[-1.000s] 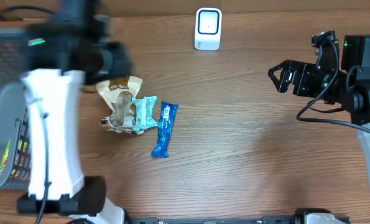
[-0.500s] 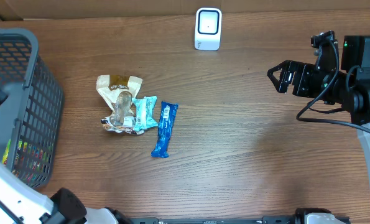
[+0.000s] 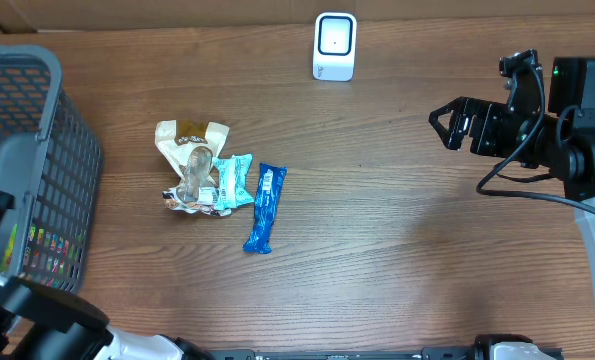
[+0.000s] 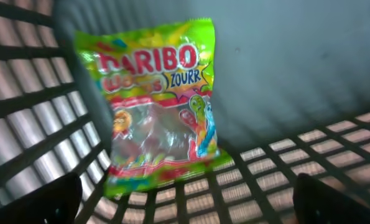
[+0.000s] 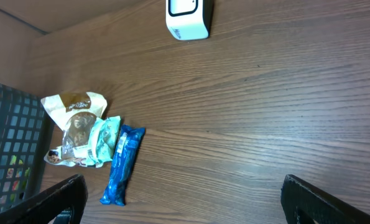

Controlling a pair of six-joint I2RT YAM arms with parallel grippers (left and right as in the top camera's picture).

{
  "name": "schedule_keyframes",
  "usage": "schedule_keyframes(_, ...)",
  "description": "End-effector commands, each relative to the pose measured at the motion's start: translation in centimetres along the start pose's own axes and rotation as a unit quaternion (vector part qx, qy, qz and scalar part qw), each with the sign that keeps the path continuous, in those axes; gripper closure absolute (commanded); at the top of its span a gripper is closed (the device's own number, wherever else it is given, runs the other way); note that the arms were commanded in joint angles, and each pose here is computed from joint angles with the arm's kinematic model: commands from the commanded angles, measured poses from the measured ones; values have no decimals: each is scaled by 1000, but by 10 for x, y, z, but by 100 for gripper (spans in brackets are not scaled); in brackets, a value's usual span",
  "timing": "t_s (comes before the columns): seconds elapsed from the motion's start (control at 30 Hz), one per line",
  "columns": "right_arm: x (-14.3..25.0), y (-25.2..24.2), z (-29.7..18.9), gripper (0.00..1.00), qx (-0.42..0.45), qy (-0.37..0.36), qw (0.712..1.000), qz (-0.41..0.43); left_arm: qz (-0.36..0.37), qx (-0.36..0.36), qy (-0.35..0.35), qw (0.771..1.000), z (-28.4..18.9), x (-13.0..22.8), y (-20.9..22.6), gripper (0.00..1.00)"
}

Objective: Scan the item barcode
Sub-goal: 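Reach the left gripper into the basket and grasp the green Haribo bag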

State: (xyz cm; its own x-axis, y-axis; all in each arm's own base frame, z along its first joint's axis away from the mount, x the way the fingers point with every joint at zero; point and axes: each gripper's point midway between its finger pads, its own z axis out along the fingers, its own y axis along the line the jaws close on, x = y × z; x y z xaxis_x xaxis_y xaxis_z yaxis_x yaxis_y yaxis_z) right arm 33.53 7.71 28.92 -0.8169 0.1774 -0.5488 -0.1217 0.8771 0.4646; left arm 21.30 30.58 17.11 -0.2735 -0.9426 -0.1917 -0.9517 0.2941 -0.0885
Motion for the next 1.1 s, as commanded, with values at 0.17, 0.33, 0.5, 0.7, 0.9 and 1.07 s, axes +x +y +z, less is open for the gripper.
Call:
schedule_keyframes(0.17, -5, 6, -4, 0, -7, -8, 1000, -6, 5, -20, 19, 1000, 55, 21, 11, 0)
schedule_keyframes(0.33, -5, 6, -4, 0, -7, -8, 1000, -6, 6, -28, 17, 999, 85, 30, 17, 0)
schedule_keyframes(0.5, -5, 6, -4, 0, -7, -7, 1000, -6, 6, -37, 8, 999, 109, 37, 24, 0)
schedule_keyframes(0.7, -5, 6, -4, 0, -7, -8, 1000, -6, 6, -37, 7, 999, 124, 44, 27, 1)
schedule_keyframes(0.9, -5, 6, -4, 0, -7, -8, 1000, -6, 6, -40, 16, 999, 136, 47, 29, 10)
schedule_keyframes(1.07, -5, 5, -4, 0, -5, -8, 1000, -7, 6, -47, 43, 998, 154, 55, 31, 18)
